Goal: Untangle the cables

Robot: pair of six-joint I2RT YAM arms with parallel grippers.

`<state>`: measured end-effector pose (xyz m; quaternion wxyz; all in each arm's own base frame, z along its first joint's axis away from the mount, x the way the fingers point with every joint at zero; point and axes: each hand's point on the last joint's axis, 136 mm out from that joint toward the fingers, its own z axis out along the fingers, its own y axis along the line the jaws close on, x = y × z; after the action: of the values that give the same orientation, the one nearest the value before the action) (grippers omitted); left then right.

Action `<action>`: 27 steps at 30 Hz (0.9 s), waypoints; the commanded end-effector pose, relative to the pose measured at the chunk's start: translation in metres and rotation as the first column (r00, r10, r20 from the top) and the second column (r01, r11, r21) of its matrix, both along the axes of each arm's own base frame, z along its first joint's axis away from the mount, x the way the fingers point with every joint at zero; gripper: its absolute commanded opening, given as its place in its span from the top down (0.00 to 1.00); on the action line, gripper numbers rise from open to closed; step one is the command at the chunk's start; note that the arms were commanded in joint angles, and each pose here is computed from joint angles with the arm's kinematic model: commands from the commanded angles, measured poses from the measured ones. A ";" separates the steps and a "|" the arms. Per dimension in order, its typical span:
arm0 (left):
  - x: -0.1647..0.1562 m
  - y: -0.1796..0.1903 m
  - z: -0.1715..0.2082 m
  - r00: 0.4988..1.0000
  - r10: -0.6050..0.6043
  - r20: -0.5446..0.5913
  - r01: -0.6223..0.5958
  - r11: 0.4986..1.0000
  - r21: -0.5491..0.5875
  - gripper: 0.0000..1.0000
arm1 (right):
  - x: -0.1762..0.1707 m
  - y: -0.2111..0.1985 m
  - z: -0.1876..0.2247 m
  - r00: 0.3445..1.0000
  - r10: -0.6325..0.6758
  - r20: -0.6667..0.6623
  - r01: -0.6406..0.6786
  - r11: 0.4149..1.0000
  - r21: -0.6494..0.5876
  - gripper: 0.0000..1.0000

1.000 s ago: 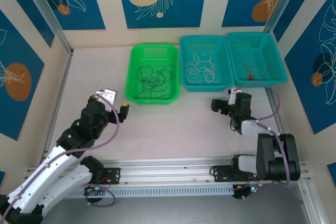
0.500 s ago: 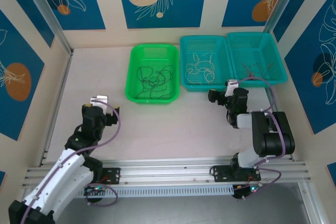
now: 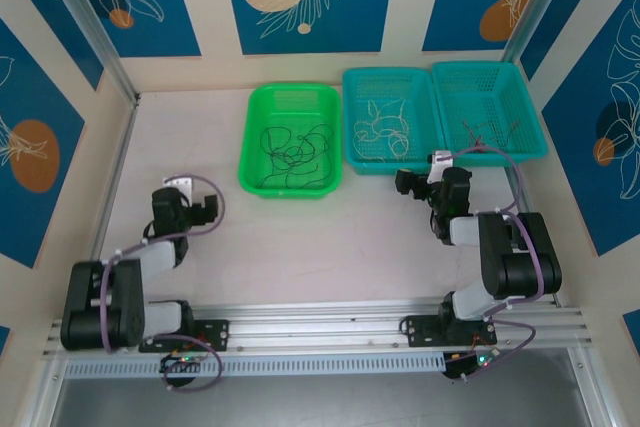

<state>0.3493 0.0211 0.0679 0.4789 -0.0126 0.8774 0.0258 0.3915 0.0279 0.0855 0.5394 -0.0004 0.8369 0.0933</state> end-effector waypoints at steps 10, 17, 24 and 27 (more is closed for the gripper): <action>0.049 -0.055 0.025 0.959 -0.237 0.155 0.243 0.970 -0.019 0.00 | 0.005 -0.003 0.008 0.999 -0.009 0.042 0.010 1.000 -0.030 0.01; 0.045 -0.051 0.019 0.963 -0.196 0.186 0.198 0.980 0.009 0.00 | 0.005 -0.003 0.008 0.999 -0.010 0.042 0.011 1.000 -0.030 0.01; 0.045 -0.051 0.020 0.962 -0.195 0.191 0.197 0.980 0.010 0.00 | 0.006 -0.002 0.007 0.999 -0.004 0.034 0.005 1.000 -0.028 0.01; 0.045 -0.051 0.020 0.963 -0.194 0.188 0.196 0.981 0.009 0.00 | 0.006 -0.002 0.006 1.000 0.002 0.028 -0.001 1.000 -0.019 0.01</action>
<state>0.3900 -0.0286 0.0767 0.5410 0.0648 0.8378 -0.0340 0.3913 0.0278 0.0843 0.5380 -0.0003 0.8378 0.0935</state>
